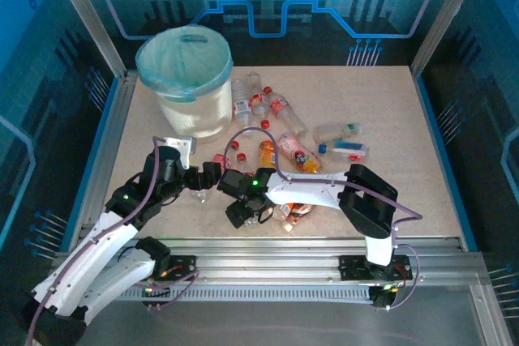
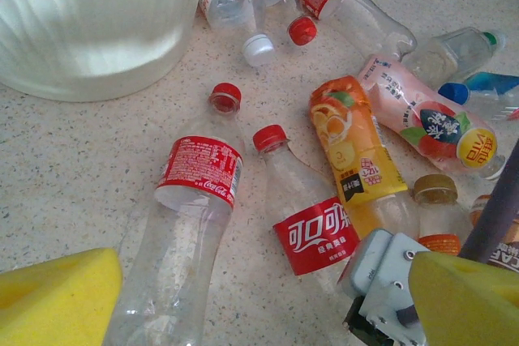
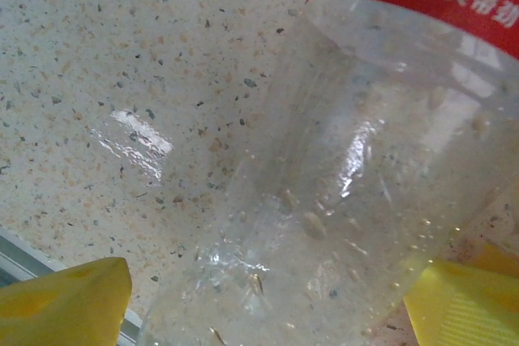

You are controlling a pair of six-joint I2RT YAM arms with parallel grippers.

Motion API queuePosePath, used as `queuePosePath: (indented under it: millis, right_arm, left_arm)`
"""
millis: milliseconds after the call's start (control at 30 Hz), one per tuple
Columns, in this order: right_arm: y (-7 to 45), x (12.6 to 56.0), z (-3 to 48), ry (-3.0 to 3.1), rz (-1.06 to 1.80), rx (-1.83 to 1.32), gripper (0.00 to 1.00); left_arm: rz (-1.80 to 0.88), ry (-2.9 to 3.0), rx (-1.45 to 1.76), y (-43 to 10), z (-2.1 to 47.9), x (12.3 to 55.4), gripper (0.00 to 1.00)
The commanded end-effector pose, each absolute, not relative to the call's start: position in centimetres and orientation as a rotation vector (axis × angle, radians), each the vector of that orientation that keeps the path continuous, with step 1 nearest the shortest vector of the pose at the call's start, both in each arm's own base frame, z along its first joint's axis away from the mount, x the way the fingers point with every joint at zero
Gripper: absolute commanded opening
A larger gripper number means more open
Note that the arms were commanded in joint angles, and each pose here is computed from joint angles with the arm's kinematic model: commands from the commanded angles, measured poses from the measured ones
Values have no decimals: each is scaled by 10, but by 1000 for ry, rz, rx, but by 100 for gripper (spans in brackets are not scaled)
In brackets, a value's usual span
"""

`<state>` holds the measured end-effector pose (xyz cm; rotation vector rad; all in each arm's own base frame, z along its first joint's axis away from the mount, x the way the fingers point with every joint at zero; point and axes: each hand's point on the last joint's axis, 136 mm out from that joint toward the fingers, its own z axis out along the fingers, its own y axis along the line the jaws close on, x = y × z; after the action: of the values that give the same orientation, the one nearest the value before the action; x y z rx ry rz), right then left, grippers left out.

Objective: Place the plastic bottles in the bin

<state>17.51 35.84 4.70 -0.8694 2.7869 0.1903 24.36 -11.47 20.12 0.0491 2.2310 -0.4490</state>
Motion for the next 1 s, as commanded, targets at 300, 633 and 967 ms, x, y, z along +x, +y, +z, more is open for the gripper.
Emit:
queuePosePath:
  millis: [300,633,967]
  right_arm:
    - [363,181,40,2821,258,-838,78]
    - [357,185,56,2784,314,-775,63]
    - [354,188,110,2649,471,-694,55]
  left_arm:
    - [-381,2190,-3,-102,217,245,92]
    - [-409,2120,-34,-102,248,250,93]
    - [-466,2077,-117,-104,285,258,96]
